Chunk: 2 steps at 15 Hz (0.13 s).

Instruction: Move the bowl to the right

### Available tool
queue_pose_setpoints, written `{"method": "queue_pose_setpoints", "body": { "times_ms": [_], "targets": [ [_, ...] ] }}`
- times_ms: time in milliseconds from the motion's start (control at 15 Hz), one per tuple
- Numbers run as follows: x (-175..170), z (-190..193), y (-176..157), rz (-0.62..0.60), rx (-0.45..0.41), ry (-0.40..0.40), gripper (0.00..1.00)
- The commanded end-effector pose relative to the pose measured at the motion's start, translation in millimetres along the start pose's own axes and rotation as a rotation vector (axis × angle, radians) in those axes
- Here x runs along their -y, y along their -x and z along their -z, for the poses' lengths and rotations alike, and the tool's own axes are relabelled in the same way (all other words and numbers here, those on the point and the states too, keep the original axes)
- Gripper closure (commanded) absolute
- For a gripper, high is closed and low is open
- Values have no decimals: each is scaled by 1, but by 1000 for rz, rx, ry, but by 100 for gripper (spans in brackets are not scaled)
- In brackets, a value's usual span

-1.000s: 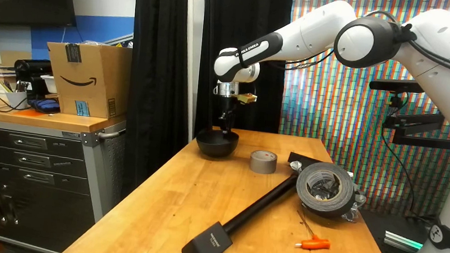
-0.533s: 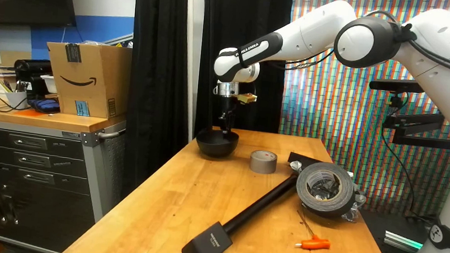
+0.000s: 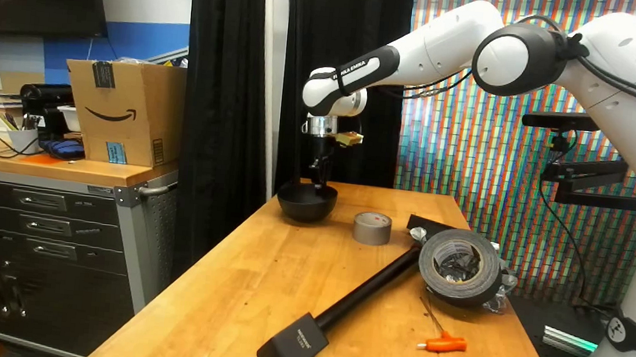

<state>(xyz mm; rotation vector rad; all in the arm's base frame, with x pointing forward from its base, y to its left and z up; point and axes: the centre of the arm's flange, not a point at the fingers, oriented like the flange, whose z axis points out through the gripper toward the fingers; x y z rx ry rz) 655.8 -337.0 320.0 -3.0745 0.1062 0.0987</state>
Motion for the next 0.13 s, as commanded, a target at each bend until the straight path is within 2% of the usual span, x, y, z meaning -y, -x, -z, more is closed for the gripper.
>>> {"method": "queue_pose_setpoints", "body": {
  "times_ms": [0, 67],
  "targets": [
    [0, 0, 0, 0, 0, 0, 68],
    [0, 0, 0, 0, 0, 0, 68]
  ]
}}
